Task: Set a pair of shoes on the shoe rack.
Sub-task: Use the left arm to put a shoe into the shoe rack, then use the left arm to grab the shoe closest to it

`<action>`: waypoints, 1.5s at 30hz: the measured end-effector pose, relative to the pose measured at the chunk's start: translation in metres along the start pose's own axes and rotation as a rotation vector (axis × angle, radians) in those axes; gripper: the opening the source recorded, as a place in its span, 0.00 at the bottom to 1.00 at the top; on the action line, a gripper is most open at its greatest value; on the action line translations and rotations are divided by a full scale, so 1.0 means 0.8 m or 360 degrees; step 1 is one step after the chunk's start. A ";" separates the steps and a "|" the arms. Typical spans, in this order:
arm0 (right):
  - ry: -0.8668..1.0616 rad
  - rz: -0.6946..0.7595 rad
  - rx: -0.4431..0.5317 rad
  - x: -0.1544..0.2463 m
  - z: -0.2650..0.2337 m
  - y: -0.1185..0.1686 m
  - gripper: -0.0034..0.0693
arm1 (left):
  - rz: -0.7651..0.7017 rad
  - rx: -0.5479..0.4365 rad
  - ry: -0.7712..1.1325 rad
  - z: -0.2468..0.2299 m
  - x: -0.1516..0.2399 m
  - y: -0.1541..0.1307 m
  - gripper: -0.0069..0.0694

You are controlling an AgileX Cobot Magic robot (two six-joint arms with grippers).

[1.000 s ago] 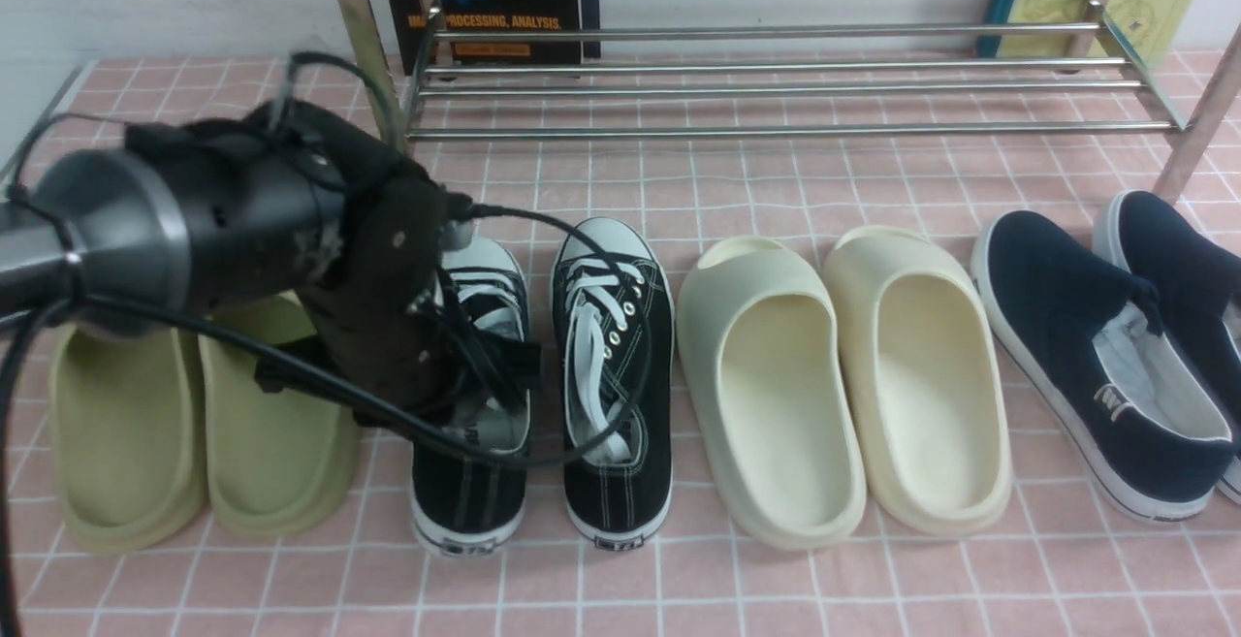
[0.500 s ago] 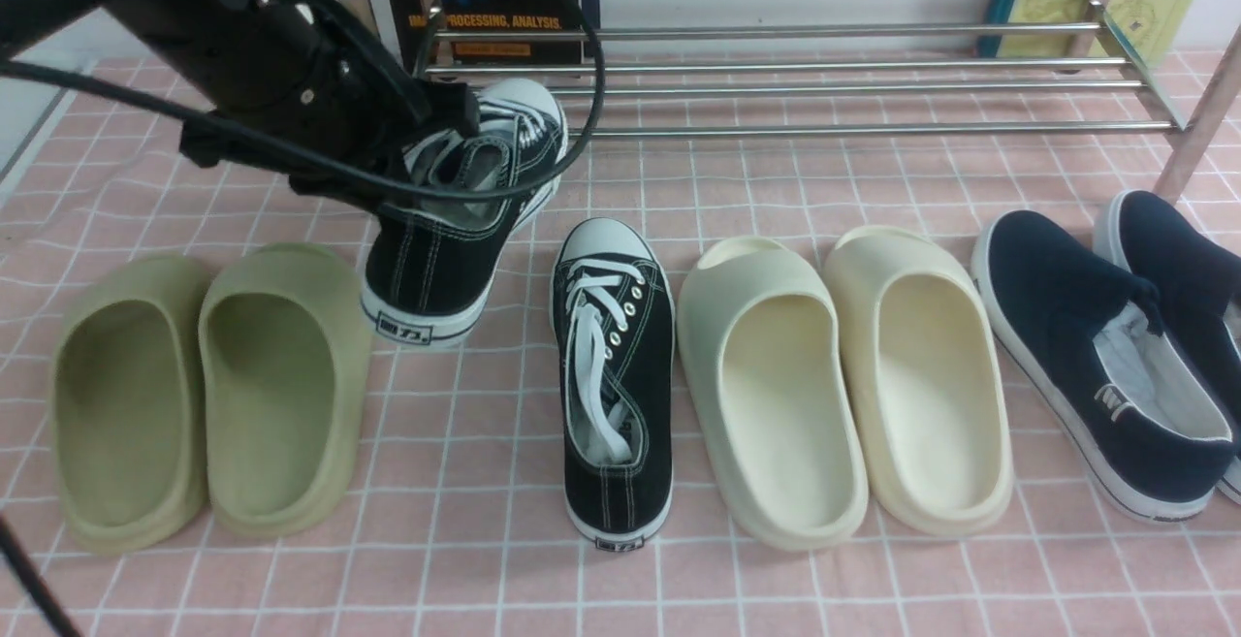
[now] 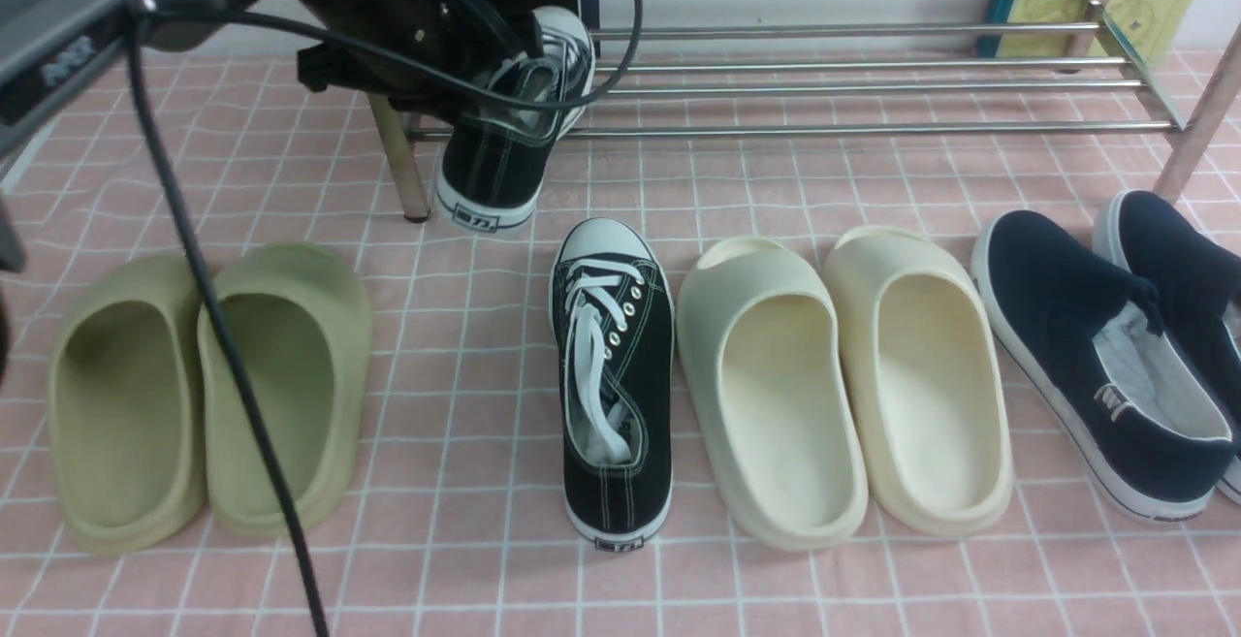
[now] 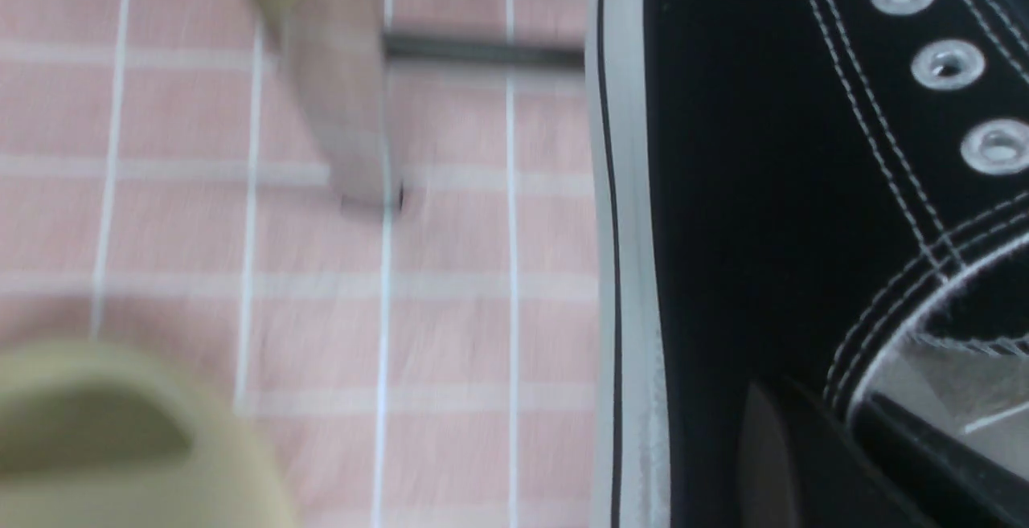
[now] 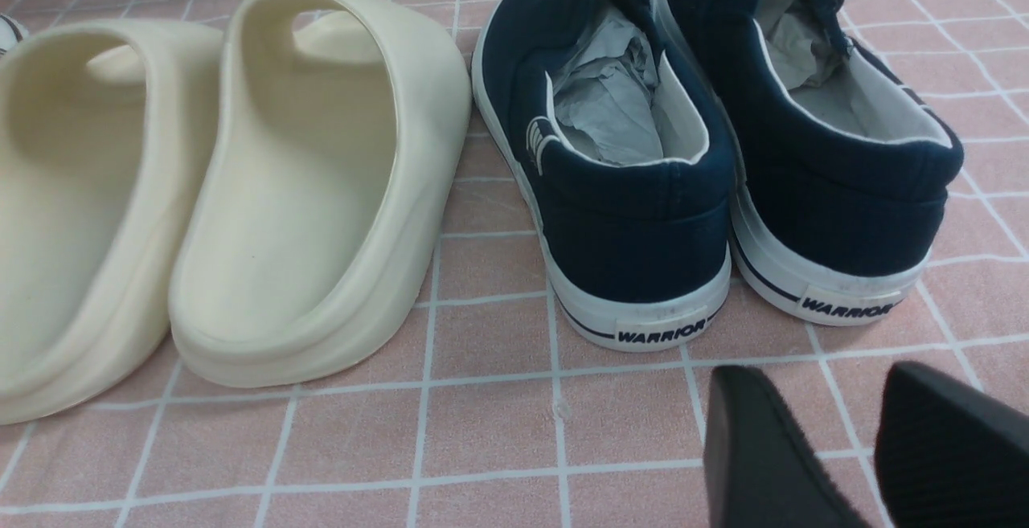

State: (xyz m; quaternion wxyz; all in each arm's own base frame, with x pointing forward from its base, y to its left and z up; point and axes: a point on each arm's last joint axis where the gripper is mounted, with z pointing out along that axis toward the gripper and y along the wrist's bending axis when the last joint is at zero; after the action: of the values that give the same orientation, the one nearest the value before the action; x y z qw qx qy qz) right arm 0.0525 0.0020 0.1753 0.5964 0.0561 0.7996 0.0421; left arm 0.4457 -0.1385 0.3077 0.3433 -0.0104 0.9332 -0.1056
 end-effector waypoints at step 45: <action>0.0000 0.0000 0.0000 0.000 0.000 0.000 0.38 | 0.0397 0.0078 0.0547 -0.091 0.170 -0.037 0.70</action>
State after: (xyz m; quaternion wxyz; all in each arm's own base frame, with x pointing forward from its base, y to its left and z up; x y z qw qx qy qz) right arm 0.0525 0.0020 0.1753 0.5964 0.0561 0.7996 0.0421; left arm 0.2934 -0.1658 0.2809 0.1897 0.1316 0.9692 -0.0851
